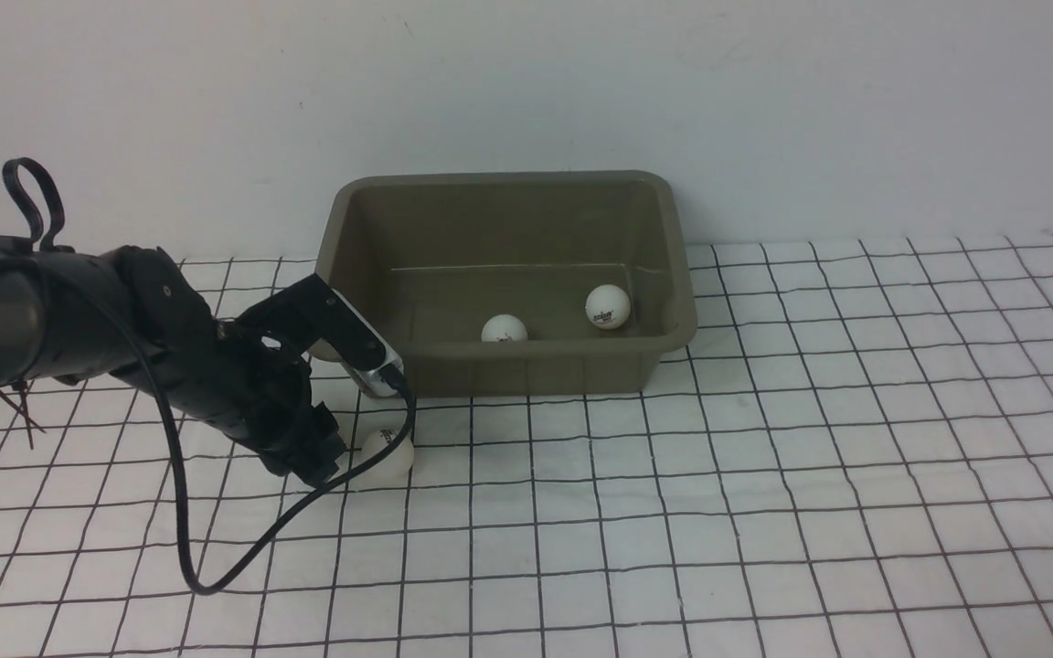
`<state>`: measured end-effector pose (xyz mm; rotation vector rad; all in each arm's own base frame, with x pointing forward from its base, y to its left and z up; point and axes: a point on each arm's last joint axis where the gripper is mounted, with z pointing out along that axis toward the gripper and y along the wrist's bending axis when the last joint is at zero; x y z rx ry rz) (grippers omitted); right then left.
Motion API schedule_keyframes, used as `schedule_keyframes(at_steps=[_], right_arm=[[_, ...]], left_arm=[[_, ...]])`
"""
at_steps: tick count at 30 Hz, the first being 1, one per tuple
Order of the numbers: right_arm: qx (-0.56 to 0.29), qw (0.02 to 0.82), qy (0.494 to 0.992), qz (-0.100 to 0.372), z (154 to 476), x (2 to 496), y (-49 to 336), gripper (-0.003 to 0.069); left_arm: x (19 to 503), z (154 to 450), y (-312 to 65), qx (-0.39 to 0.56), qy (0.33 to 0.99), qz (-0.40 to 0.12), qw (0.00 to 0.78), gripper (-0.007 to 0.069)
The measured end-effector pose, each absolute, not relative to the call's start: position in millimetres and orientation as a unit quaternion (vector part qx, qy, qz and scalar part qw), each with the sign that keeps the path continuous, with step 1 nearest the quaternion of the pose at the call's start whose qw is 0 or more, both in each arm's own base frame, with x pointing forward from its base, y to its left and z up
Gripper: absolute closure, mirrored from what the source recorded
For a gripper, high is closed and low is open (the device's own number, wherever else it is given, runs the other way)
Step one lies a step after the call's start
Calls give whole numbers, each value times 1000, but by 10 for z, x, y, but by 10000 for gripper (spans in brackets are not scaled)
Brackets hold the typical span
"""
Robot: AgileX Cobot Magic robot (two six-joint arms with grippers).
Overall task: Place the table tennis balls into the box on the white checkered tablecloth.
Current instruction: 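Reach for and grasp a ping pong ball on the table beside the basket, then drop the ball into the bin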
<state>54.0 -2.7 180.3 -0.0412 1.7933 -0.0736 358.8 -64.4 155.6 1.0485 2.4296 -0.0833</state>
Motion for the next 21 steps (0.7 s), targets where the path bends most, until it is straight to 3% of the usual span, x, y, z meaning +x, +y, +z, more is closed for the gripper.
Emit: schedule_keyframes(at_steps=[10,16,21], right_arm=[[-18,623,781,-32,1803,540,-27,156],[-18,623,781,-32,1803,540,-27,156],[-18,623,781,-32,1803,540,-27,156]], left_arm=[[3502,1668,-595,395,890,-42,222,314],[3338,2103,-363,375,897,-41,232,314],[3308,2456,-428,352,880,-58,314,314]])
